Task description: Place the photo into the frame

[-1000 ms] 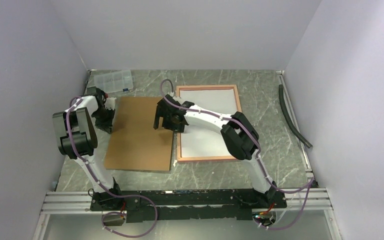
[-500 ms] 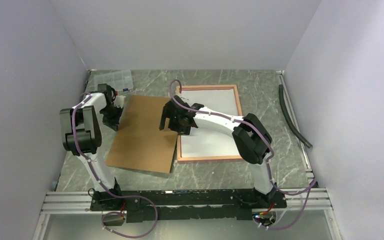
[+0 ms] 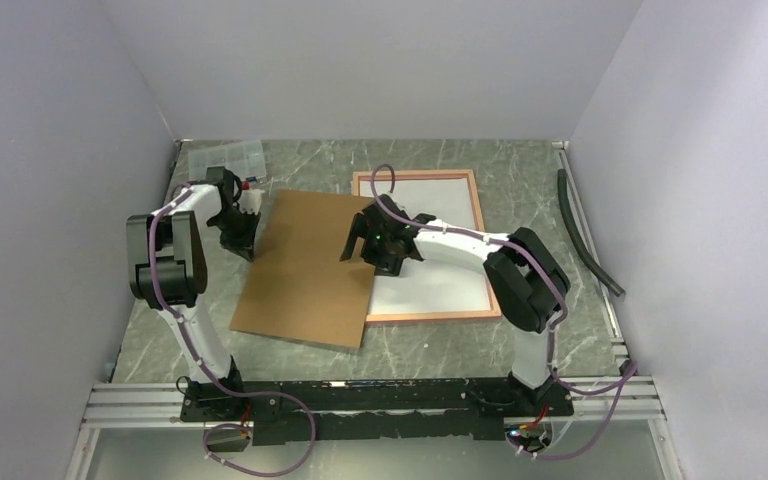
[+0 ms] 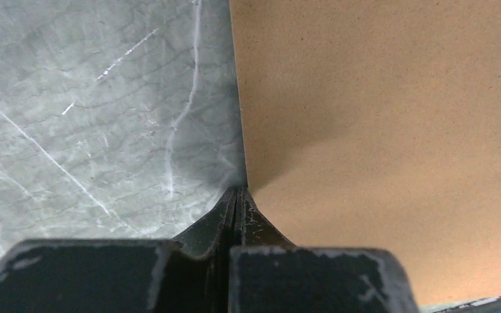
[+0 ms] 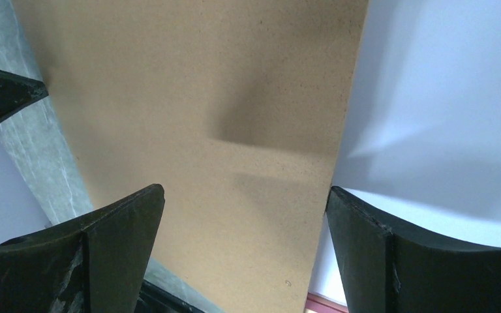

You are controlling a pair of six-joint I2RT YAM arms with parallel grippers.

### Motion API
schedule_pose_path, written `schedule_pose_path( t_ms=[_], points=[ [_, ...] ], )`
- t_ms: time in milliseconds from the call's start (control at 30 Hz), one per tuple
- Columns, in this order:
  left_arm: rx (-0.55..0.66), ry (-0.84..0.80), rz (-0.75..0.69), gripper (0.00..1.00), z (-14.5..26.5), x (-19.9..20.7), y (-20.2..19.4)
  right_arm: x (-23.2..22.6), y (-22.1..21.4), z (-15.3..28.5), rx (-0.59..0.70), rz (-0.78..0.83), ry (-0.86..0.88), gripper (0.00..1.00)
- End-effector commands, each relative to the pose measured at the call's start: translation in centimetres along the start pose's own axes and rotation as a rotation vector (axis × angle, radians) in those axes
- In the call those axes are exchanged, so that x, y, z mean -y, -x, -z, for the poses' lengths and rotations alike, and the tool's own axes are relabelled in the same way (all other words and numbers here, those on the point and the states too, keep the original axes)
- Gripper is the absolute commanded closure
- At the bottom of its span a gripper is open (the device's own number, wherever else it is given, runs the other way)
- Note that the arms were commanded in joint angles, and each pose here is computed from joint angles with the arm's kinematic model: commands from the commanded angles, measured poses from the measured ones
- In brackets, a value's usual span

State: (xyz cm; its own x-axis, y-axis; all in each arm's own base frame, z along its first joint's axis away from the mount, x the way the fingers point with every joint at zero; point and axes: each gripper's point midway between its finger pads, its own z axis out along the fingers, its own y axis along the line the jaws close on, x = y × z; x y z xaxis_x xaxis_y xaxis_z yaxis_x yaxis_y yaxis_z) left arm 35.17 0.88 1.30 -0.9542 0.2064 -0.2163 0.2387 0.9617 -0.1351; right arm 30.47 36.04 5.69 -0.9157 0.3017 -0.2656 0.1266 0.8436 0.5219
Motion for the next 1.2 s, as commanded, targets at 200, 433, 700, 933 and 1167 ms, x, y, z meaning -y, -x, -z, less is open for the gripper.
schedule_pose_path(
  t_ms=[200,433,700,933,1167],
  points=[
    [-0.016,-0.153,0.110,0.92,2.2,0.6,-1.5,-0.9,2.5,5.7,0.081,0.153,0.071,0.00],
    [0.045,-0.116,0.070,0.89,5.2,0.0,-1.3,2.3,5.3,9.5,0.187,0.160,0.022,0.00],
    [0.088,-0.085,0.058,0.82,6.5,-0.2,-1.9,1.9,5.5,9.0,0.112,0.179,0.186,0.01],
    [0.078,-0.056,0.084,0.87,3.1,-1.2,-2.6,1.3,4.1,6.0,0.013,0.164,0.361,0.15],
    [0.051,-0.046,0.086,0.87,0.5,-1.3,-2.4,1.2,3.9,3.8,-0.024,0.131,0.386,0.21]
  ],
)
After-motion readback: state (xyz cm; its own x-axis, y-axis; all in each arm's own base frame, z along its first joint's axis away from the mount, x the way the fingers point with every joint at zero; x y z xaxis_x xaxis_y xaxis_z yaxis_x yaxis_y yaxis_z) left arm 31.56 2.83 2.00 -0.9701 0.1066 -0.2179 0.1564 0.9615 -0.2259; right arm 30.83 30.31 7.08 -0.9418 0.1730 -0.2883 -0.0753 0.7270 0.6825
